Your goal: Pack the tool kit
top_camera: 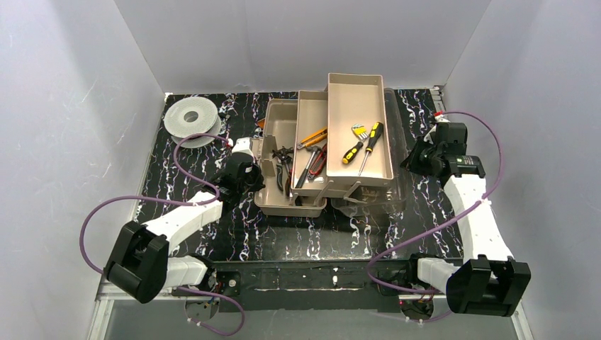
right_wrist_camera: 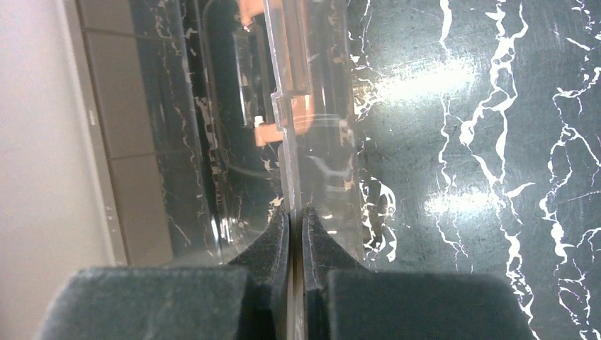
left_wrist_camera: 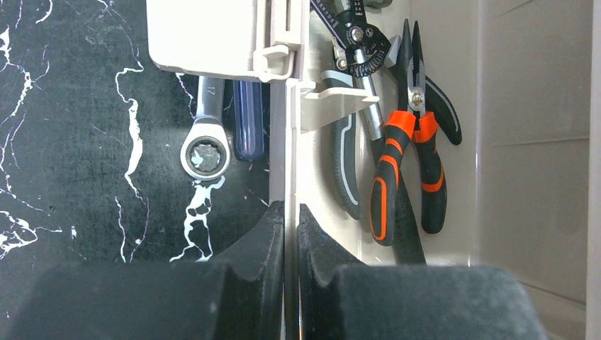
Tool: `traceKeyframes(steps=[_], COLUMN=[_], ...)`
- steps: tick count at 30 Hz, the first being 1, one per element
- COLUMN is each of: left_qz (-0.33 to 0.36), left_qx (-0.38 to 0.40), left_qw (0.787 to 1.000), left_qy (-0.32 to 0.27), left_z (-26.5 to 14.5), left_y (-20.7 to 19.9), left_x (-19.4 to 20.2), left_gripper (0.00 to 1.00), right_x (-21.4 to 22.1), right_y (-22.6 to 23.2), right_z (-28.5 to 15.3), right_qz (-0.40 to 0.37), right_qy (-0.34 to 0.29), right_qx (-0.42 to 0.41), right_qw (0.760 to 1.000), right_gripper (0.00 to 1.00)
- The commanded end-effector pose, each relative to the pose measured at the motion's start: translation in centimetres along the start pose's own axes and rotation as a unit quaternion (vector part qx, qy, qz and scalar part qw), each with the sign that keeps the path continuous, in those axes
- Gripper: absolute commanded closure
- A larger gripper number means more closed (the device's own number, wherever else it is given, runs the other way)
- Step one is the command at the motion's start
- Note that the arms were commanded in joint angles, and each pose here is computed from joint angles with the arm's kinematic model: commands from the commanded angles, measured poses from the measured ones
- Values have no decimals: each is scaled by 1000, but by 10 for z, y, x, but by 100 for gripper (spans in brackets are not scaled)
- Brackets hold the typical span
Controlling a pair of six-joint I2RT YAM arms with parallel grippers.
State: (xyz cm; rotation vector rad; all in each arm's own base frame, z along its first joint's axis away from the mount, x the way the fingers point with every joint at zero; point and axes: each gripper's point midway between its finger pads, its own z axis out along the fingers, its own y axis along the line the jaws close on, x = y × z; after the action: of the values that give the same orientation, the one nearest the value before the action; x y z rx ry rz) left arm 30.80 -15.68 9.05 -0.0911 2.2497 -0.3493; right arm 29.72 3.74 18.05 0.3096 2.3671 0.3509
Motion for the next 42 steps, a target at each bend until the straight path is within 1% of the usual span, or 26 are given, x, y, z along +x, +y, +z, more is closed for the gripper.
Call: traceKeyframes(steps=[1, 5, 7, 13, 17, 19, 25, 29, 30, 31, 32, 33, 34, 35, 36, 37, 38, 39, 40, 42], left_qz=[1, 3, 4, 3, 2, 2, 2, 0, -1, -2, -2, -3, -6, -9, -11, -12, -13, -14, -14, -15], left_qx=[20, 27, 29, 39, 39, 39, 42, 45, 45, 46, 44, 41, 36, 35, 34, 35, 36, 37, 36, 38], left_qw=[1000, 1000, 999, 999, 999, 999, 999, 999, 999, 999, 999, 999, 999, 999, 999, 999, 999, 999, 999, 999], left_qy=[9, 13, 16, 19, 19, 20, 16, 15, 16, 15, 12, 9, 8, 8, 9, 10, 11, 11, 11, 8], left_z=[5, 7, 8, 9, 8, 8, 6, 4, 4, 2, 1, 0, 0, 0, 1, 1, 1, 1, 1, 0], left_y=[-7, -10, -11, -16, -16, -16, -17, -17, -17, -17, -16, -15, -13, -13, -12, -12, -13, -13, -13, -13], left_x=[6, 7, 8, 6, 6, 6, 4, 5, 5, 5, 4, 4, 4, 5, 6, 6, 7, 7, 6, 5], left_gripper=[100, 100, 100, 100, 100, 100, 100, 100, 100, 100, 100, 100, 100, 100, 100, 100, 100, 100, 100, 100], right_x=[-63, -64, -65, -68, -77, -80, -84, -89, -87, -78, -70, -56, -39, -29, -22, -17, -13, -6, 2, -2], right_y=[50, 67, 74, 87, 93, 99, 130, 169, 195, 230, 289, 325, 383, 403, 415, 421, 425, 426, 421, 417], right_z=[-53, -62, -63, -64, -74, -77, -76, -74, -68, -58, -50, -46, -52, -54, -59, -63, -70, -76, -83, -102], right_qz=[6, -24, -43, -105, -146, -175, -274, -327, -359, -414, -466, -501, -537, -541, -539, -533, -522, -505, -478, -446], right_qy=[-108, -101, -96, -105, -127, -134, -152, -183, -196, -210, -263, -287, -344, -358, -368, -374, -378, -373, -362, -365], right_qx=[-83, -82, -67, 18, 84, 123, 233, 265, 261, 254, 240, 215, 172, 142, 114, 90, 58, 2, -53, -102], right_qw=[991, 991, 992, 989, 978, 968, 921, 889, 875, 848, 810, 788, 751, 748, 749, 754, 763, 778, 799, 811], right_gripper=[99, 99, 99, 99, 99, 99, 99, 99, 99, 99, 99, 99, 69, 51, 44, 40, 36, 32, 30, 29])
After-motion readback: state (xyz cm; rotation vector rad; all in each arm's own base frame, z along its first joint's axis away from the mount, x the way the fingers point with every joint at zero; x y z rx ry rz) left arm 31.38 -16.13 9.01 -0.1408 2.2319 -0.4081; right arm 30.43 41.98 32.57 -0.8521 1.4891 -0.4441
